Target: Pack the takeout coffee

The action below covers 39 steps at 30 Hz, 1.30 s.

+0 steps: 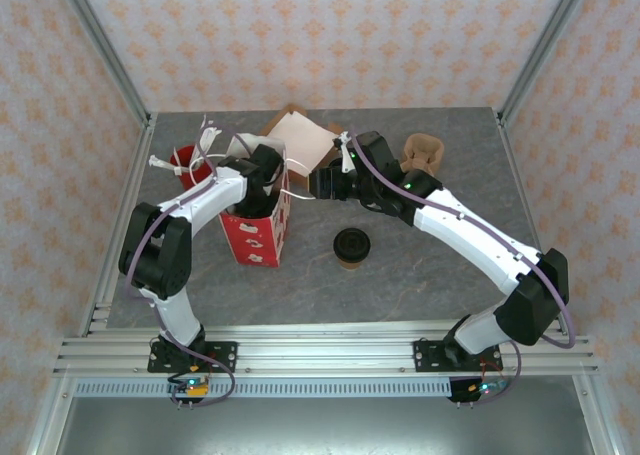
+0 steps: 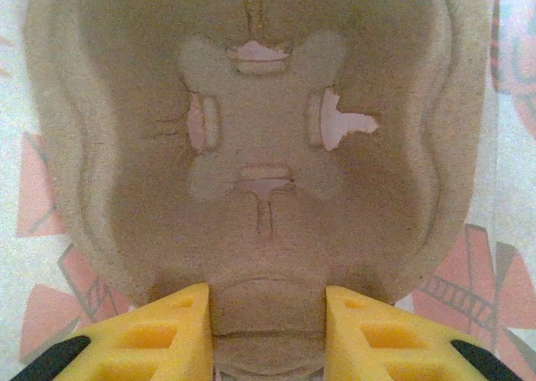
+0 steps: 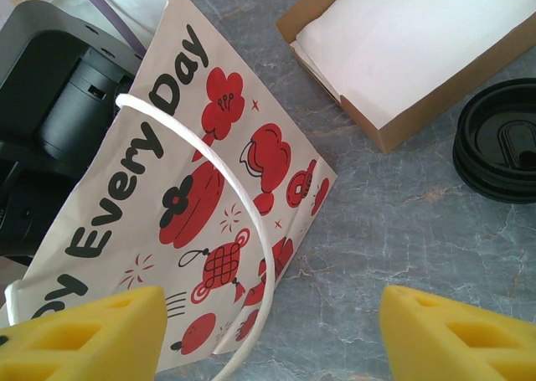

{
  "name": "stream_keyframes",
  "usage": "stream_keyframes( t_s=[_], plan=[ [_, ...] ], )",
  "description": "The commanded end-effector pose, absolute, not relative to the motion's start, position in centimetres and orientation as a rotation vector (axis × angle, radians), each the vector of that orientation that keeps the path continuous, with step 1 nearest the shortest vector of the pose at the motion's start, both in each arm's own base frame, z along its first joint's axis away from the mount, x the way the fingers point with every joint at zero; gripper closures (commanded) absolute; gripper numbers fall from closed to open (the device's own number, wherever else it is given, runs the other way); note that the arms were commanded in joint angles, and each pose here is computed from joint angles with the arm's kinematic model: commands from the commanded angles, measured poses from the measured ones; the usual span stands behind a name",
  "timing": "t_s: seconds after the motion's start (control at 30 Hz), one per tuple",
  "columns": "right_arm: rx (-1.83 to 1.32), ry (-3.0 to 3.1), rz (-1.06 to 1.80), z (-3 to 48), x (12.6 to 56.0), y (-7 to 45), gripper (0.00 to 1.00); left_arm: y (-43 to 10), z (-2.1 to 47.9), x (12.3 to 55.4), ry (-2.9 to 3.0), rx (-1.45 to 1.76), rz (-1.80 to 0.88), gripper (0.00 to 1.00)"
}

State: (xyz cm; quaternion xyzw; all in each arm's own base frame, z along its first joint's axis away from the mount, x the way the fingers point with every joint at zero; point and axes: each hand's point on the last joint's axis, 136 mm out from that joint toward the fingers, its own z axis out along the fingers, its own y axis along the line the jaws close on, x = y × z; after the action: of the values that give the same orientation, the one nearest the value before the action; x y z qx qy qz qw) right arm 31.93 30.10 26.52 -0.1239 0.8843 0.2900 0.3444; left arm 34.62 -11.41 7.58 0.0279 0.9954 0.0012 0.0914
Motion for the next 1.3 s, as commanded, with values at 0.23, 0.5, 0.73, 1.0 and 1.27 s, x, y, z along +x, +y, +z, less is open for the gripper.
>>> stream_keyframes(
  t_s=[0.23,0.5,0.73,1.0,1.27],
  plan=[
    [-0.328,2.308,0.751,26.3,32.2,30.6,0.31,-10.6,6.0,34.8,2.995,0.069,-0.006,0.64],
    [-0.325,2.317,0.744,25.9,32.3,30.6,0.31,-10.5,4.5,34.8,2.979,0.044,-0.001,0.61],
    [-0.333,2.318,0.711,26.1,32.3,30.2,0.31,-12.3,6.9,34.8,2.905,0.164,-0.077,0.62],
    [-0.339,2.308,0.621,26.8,32.3,28.2,0.3,-14.7,8.4,33.8,2.84,0.423,-0.131,0.62],
    [-0.322,2.292,0.604,27.7,32.5,27.1,0.3,-14.8,8.1,33.8,2.851,0.51,-0.11,0.62]
  ],
)
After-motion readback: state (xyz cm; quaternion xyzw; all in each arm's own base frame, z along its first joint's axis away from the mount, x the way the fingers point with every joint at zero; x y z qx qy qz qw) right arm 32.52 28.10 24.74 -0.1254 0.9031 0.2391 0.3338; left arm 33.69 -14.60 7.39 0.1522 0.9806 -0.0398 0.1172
